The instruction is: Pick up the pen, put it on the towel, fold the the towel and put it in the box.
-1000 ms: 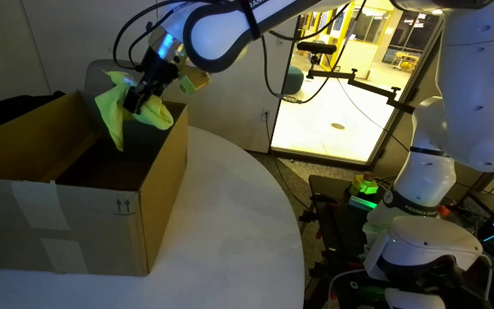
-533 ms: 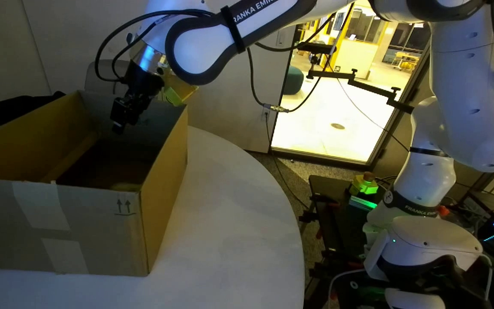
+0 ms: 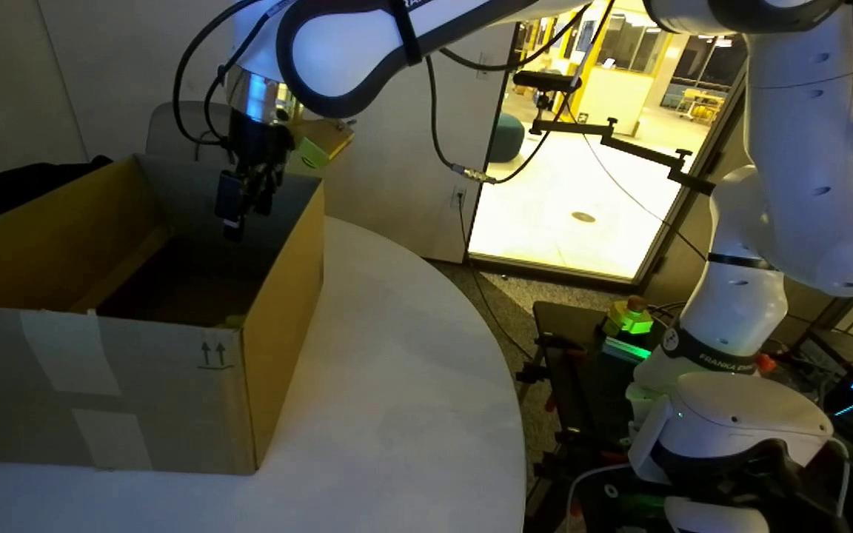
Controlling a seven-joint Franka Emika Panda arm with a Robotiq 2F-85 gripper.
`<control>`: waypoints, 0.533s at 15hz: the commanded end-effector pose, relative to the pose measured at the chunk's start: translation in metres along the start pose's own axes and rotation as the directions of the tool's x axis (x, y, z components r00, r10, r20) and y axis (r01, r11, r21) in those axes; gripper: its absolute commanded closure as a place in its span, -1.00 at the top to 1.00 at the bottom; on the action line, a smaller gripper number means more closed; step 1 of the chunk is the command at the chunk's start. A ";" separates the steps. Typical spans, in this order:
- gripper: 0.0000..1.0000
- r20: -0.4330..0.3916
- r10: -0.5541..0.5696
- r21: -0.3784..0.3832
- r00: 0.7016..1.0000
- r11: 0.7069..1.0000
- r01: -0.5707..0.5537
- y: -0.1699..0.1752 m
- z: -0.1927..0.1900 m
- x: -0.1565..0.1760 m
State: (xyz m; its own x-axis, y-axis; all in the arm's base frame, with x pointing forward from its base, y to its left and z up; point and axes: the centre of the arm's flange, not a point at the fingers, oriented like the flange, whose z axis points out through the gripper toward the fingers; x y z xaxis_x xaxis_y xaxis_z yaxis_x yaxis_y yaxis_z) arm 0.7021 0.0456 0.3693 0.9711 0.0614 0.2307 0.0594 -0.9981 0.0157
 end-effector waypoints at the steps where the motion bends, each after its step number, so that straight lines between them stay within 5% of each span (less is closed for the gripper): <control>1: 1.00 0.071 0.039 -0.019 0.997 0.999 -0.037 0.055 -0.048 -0.052; 5: 1.00 0.040 0.119 -0.067 0.992 0.991 -0.116 0.116 -0.096 -0.097; 8: 1.00 0.106 0.114 -0.049 0.988 0.993 -0.109 0.154 -0.133 -0.138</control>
State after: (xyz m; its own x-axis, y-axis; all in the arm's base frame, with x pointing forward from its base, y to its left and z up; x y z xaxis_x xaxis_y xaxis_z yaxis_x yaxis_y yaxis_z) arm 0.6075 -0.0887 0.4374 0.9829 -0.0762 0.1675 -0.0855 -0.9951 0.0492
